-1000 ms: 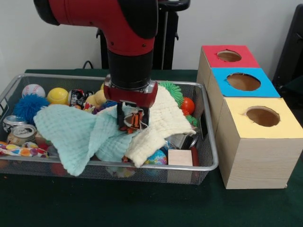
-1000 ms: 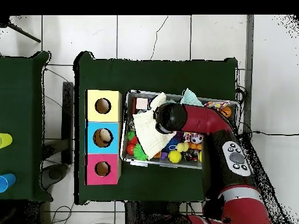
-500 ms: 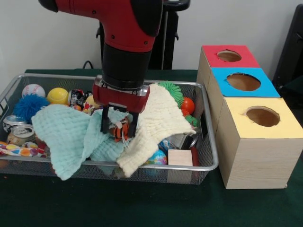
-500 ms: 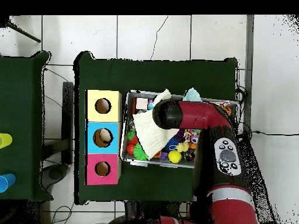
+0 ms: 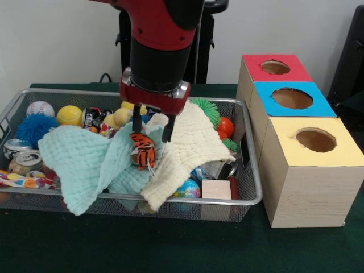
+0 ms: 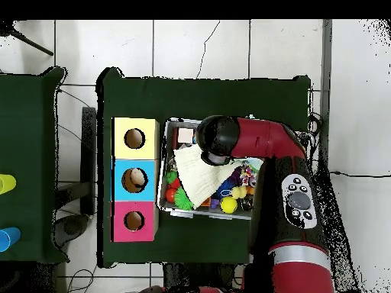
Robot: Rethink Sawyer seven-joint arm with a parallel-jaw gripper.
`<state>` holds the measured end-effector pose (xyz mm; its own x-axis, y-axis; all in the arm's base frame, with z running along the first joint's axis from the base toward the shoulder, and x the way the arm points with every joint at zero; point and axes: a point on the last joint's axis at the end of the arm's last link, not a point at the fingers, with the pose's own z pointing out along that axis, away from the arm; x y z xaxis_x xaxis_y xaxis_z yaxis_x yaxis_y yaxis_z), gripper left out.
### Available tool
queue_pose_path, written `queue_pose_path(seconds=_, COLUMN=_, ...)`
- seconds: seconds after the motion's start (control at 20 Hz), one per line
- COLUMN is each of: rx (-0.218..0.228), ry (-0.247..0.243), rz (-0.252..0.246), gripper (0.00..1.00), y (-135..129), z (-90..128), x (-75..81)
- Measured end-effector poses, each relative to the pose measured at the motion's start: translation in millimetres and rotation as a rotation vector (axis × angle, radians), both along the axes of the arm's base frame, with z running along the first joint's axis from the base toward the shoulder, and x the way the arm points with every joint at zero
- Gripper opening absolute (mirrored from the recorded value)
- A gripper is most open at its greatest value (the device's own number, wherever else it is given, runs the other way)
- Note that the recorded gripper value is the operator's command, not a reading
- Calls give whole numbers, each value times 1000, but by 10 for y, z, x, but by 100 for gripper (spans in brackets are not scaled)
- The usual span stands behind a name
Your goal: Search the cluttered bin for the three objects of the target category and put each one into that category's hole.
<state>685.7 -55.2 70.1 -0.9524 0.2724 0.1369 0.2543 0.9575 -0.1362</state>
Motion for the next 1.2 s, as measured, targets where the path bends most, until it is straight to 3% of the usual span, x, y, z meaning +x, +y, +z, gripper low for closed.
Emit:
queue_pose_path(seconds=0.2, rx=25, ry=135, rz=-39, gripper=100, y=-83, z=65, x=-71)
queue_pose_path(seconds=0.25, rx=27, ry=142, rz=-42, gripper=100, y=-102, z=65, x=-65)
queue_pose_path(seconds=0.45, rx=34, ry=137, rz=-51, gripper=100, y=-168, z=9, x=-13)
queue_pose_path(seconds=0.7, rx=46, ry=98, rz=-64, gripper=100, y=-285, z=-168, x=74)
queue_pose_path(seconds=0.85, rx=41, ry=17, rz=-60, gripper=100, y=-334, z=-233, x=159)
queue_pose_path(seconds=0.9, rx=29, ry=-76, rz=-52, gripper=100, y=-358, z=-230, x=263)
queue_pose_path(seconds=1.2, rx=2, ry=-254, rz=-27, gripper=100, y=-336, z=-74, x=467)
